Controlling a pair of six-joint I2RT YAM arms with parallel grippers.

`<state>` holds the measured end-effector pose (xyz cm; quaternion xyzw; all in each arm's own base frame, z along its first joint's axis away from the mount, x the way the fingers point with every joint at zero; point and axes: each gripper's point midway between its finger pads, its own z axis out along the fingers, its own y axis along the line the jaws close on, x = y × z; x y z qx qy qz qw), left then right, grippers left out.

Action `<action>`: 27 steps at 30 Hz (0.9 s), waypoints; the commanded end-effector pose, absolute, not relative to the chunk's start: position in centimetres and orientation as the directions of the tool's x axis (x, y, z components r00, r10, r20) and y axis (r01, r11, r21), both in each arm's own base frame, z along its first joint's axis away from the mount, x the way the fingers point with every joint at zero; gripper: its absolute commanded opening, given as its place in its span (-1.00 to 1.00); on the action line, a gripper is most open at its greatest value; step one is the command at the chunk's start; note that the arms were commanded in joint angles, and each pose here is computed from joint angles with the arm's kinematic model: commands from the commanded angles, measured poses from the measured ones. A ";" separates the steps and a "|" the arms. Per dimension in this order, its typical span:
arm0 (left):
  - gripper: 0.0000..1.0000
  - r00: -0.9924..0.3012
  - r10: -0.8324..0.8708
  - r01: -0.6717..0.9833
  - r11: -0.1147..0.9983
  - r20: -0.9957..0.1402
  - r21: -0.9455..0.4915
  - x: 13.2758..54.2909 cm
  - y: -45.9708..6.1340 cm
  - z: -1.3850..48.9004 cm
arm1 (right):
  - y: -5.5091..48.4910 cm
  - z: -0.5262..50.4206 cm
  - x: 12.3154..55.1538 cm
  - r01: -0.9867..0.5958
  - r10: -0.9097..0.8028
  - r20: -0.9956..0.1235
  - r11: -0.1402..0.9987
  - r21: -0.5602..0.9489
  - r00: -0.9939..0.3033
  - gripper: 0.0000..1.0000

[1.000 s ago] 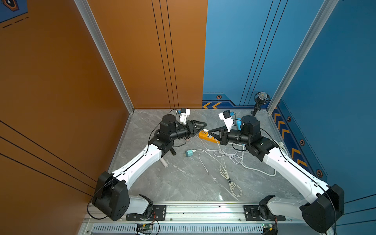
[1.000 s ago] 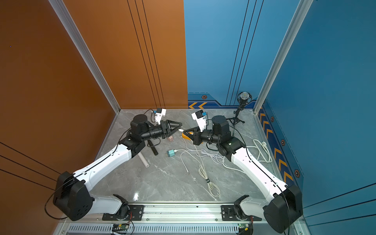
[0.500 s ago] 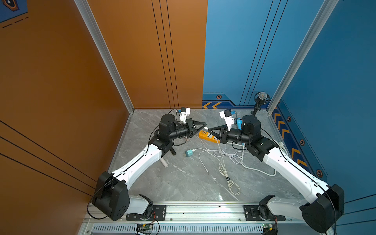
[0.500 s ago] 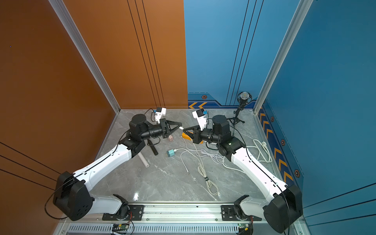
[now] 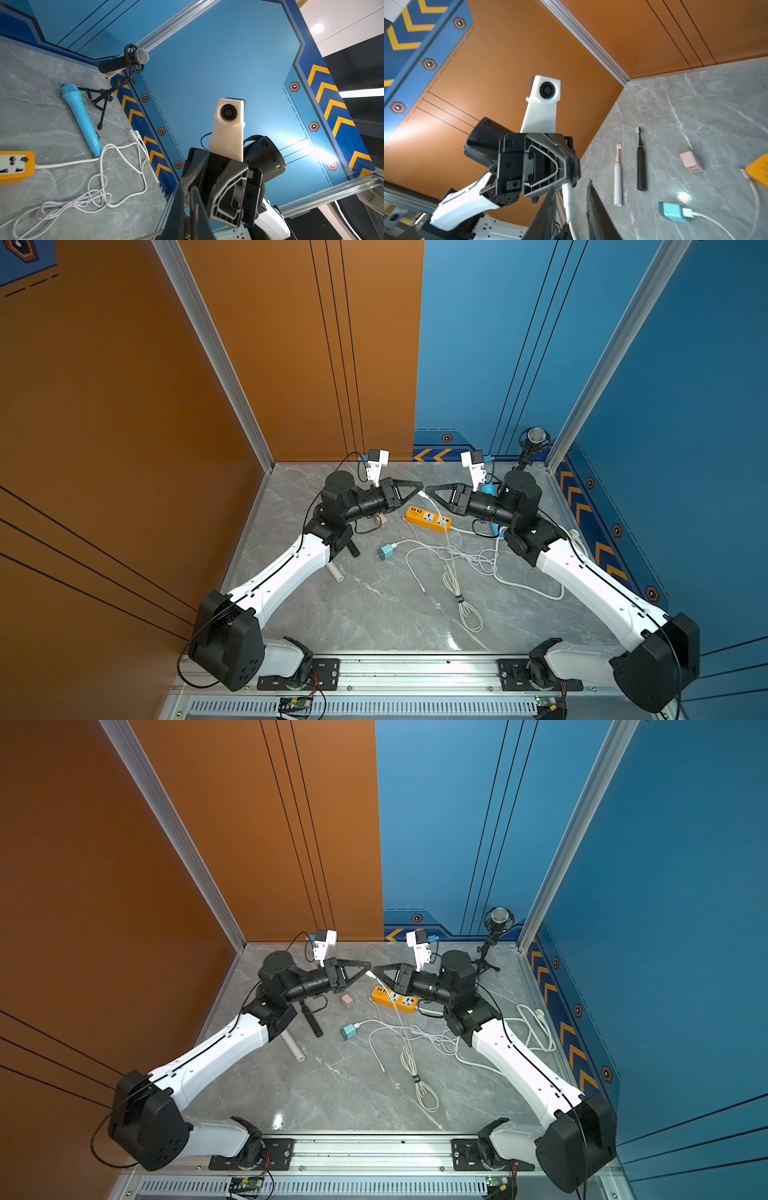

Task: Charge the electric toothbrush
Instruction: Pick up the charging cable from the center of the board.

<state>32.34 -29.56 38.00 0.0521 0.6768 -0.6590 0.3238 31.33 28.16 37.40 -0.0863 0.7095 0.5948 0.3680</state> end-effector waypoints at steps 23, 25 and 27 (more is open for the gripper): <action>-1.00 -0.739 -0.449 0.532 0.068 -0.502 -0.844 33.7 -28.5 40.6 | 29.3 38.9 30.0 -0.569 0.320 -0.578 0.132 0.811 -0.750 -0.82; -1.00 -0.741 -0.449 0.528 0.069 -0.499 -0.846 33.7 -28.6 40.4 | 29.3 39.0 30.1 -0.571 0.321 -0.579 0.131 0.811 -0.749 -0.88; -1.00 -0.742 -0.446 0.528 0.070 -0.500 -0.846 33.7 -28.7 40.2 | 29.3 39.1 30.1 -0.575 0.323 -0.583 0.131 0.807 -0.745 -0.94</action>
